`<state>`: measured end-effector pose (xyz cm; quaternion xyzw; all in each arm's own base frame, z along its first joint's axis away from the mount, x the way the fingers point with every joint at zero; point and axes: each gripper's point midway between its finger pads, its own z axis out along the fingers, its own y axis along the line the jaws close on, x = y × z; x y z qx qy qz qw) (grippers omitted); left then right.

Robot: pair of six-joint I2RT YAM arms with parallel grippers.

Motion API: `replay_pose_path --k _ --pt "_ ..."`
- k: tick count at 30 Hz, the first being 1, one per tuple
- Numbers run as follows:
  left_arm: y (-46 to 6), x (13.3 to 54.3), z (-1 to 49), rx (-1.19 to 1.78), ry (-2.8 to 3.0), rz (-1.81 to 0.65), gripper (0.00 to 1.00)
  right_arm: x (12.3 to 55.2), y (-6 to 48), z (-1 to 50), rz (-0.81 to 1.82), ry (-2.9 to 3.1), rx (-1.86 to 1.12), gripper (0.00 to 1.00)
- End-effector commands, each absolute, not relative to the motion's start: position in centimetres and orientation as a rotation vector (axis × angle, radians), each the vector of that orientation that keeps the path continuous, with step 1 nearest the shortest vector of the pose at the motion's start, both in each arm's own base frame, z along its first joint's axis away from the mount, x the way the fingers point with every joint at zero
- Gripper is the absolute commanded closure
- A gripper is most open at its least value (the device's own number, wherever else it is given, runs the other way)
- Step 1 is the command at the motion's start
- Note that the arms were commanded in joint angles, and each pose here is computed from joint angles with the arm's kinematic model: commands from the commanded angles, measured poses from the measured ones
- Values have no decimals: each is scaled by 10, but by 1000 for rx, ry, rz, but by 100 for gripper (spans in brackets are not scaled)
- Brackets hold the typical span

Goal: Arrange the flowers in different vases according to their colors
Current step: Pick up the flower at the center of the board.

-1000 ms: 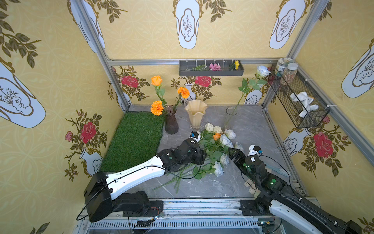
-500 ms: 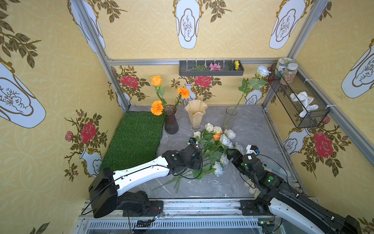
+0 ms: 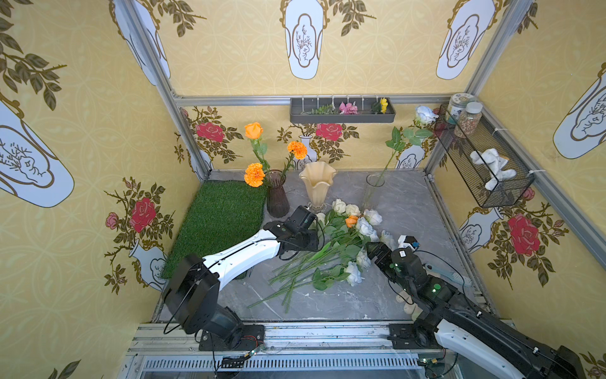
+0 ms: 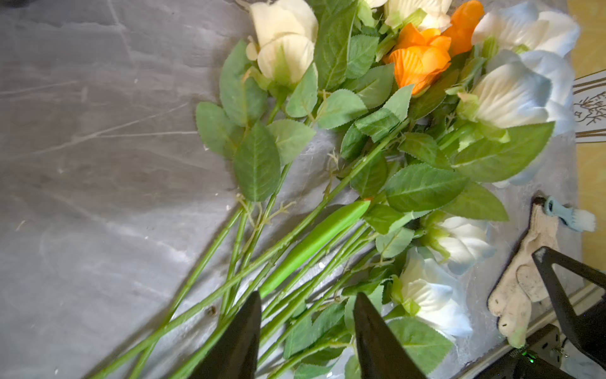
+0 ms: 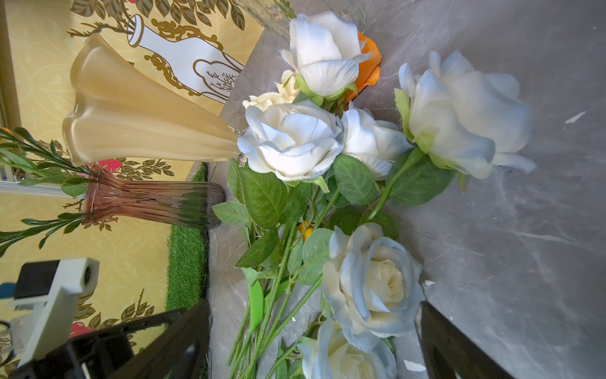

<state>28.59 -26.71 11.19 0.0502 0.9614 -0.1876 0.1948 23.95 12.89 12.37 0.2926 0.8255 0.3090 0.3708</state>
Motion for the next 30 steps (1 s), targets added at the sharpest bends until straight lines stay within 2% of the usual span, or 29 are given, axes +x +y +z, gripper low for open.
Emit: replay_pose_path --k 1,9,18,30 --pt "-277 291 100 208 2748 -556 54 244 133 133 832 2084 737 3" --pt "-276 319 71 176 2792 -494 63 246 130 131 837 2081 754 3" --pt "-276 331 47 223 2832 -445 73 248 130 129 841 2085 766 3" --pt "-261 339 23 189 2874 -367 75 250 129 127 841 2088 776 3"
